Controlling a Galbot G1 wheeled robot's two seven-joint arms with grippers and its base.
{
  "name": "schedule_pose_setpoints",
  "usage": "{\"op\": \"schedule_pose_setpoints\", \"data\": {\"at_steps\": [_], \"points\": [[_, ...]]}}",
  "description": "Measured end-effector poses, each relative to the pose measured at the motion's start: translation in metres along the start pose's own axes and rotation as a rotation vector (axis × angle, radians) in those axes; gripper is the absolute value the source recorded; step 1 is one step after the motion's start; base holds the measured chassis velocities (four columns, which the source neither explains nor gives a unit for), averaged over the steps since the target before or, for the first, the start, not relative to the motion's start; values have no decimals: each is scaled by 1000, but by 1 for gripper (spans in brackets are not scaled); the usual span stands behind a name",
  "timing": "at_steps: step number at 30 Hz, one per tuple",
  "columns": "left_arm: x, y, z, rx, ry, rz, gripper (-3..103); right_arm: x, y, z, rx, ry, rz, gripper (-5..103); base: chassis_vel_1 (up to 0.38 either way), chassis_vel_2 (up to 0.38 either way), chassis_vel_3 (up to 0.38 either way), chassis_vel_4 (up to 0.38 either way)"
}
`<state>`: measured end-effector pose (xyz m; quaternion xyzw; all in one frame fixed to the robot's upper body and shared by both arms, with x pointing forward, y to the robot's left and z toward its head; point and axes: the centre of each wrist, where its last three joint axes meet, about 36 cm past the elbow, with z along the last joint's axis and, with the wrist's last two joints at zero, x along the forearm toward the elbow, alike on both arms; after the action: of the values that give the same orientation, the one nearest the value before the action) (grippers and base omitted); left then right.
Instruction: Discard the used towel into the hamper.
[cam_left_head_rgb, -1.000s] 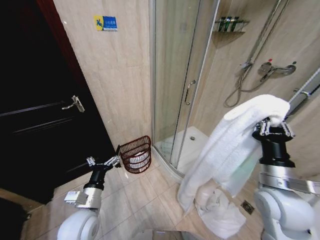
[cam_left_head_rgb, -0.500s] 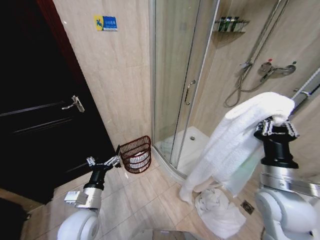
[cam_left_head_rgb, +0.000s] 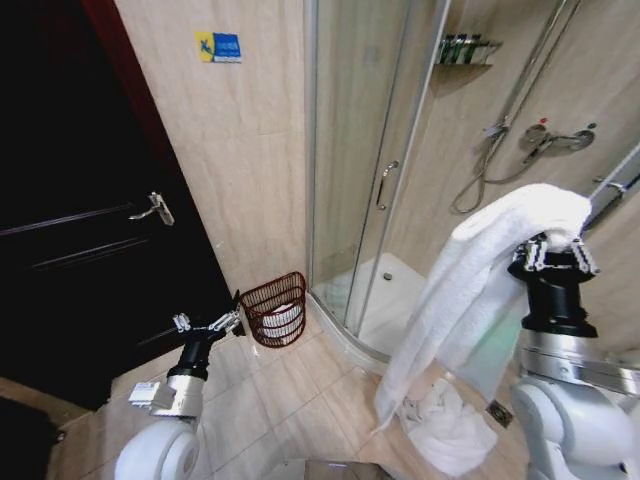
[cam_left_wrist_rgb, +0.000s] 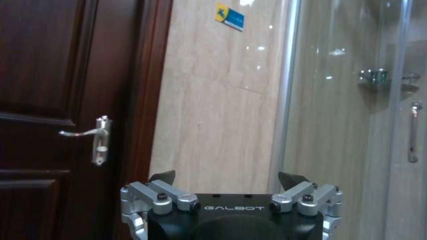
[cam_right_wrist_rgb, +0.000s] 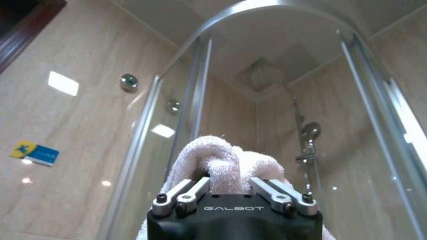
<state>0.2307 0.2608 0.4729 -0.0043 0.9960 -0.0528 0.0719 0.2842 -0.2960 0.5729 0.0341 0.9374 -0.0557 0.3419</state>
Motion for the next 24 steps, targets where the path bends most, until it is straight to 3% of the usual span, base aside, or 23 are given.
{"op": "schedule_pose_setpoints", "data": {"at_steps": [24], "points": [[0,0,0,0,0,0,100,-6,11,-10,-36,-67,-79,13,26,27,-24,-30]]}}
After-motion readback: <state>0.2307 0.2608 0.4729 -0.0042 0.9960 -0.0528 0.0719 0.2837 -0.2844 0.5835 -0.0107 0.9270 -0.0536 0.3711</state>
